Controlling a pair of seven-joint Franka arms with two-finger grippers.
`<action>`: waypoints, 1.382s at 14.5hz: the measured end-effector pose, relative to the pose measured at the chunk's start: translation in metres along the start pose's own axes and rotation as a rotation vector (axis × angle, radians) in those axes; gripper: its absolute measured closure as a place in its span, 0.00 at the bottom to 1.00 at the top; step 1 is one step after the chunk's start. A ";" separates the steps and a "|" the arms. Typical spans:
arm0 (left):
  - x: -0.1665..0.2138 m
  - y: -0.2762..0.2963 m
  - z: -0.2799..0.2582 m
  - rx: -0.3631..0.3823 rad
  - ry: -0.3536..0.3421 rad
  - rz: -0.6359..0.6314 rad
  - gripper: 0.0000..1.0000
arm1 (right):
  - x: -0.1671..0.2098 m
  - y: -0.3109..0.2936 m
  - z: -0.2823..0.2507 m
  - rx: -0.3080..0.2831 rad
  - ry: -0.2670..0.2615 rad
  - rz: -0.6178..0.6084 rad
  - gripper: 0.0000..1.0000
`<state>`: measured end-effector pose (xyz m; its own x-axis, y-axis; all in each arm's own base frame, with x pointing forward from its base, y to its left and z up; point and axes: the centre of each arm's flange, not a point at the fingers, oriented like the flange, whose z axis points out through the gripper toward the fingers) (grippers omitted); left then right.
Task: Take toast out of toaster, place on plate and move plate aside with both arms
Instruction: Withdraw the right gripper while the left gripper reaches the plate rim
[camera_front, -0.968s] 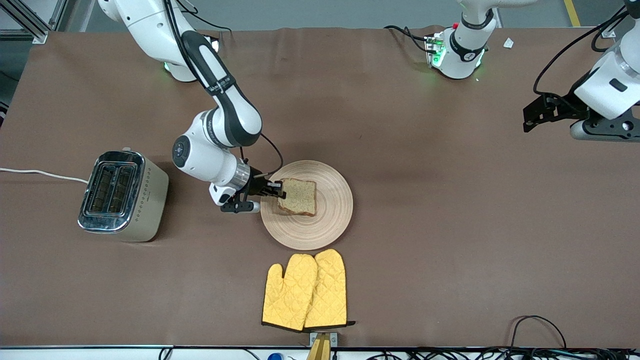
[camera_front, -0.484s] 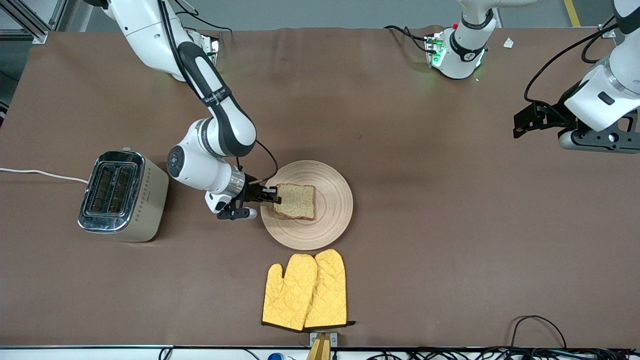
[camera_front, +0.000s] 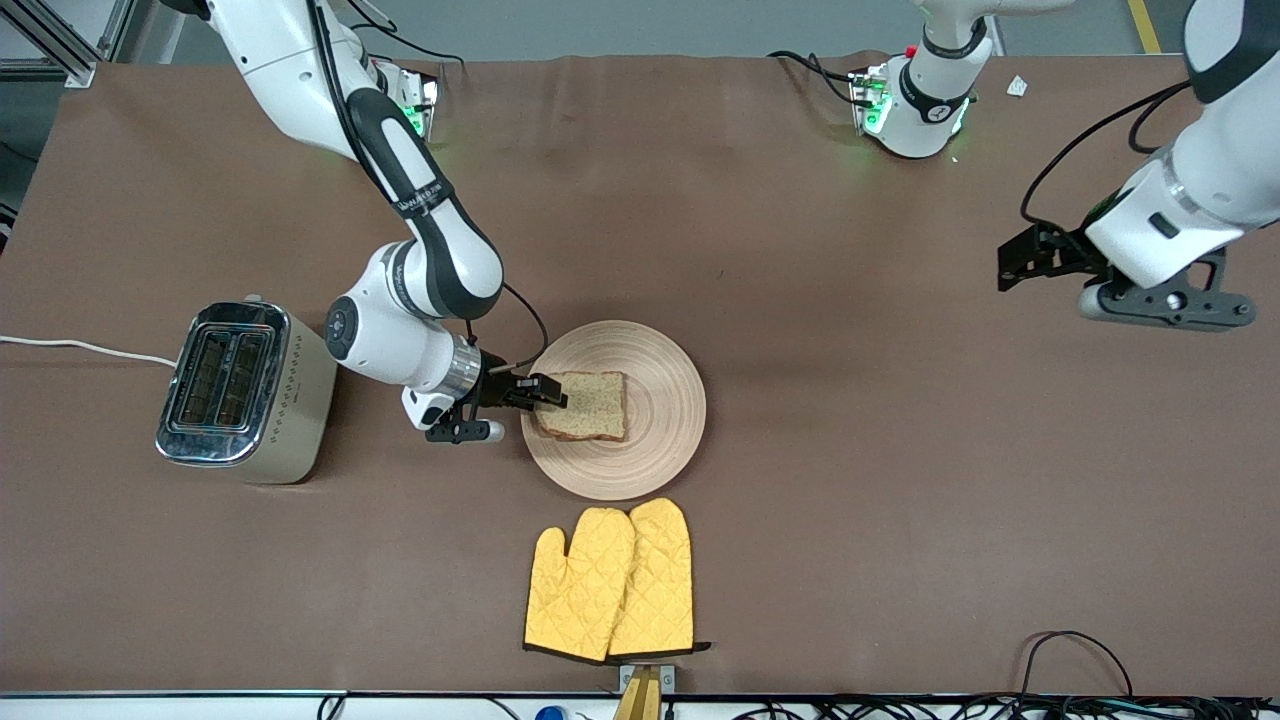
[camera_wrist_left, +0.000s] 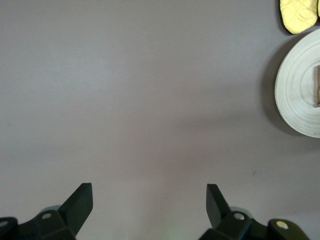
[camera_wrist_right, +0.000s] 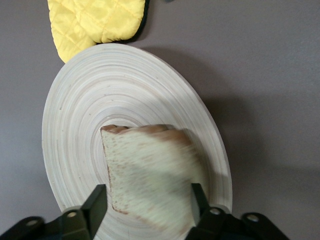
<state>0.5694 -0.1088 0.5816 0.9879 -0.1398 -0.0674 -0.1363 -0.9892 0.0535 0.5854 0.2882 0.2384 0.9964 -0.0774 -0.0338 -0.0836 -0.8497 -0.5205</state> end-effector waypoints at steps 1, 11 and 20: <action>0.006 0.003 0.010 -0.015 -0.010 0.004 0.00 | 0.000 0.000 0.000 0.001 0.000 -0.001 0.09; 0.062 0.053 0.140 -0.319 -0.083 -0.025 0.00 | 0.016 -0.001 -0.028 0.018 0.049 0.004 0.00; 0.082 0.136 0.275 -0.680 -0.239 -0.138 0.00 | 0.020 -0.004 -0.206 0.104 0.246 0.002 0.00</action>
<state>0.6119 -0.2673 0.3097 0.9391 -0.0984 -0.3293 0.1409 -0.7637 0.6299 0.6033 0.1822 0.4155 0.9623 -0.2148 0.1670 -0.0716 -0.7920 -0.6063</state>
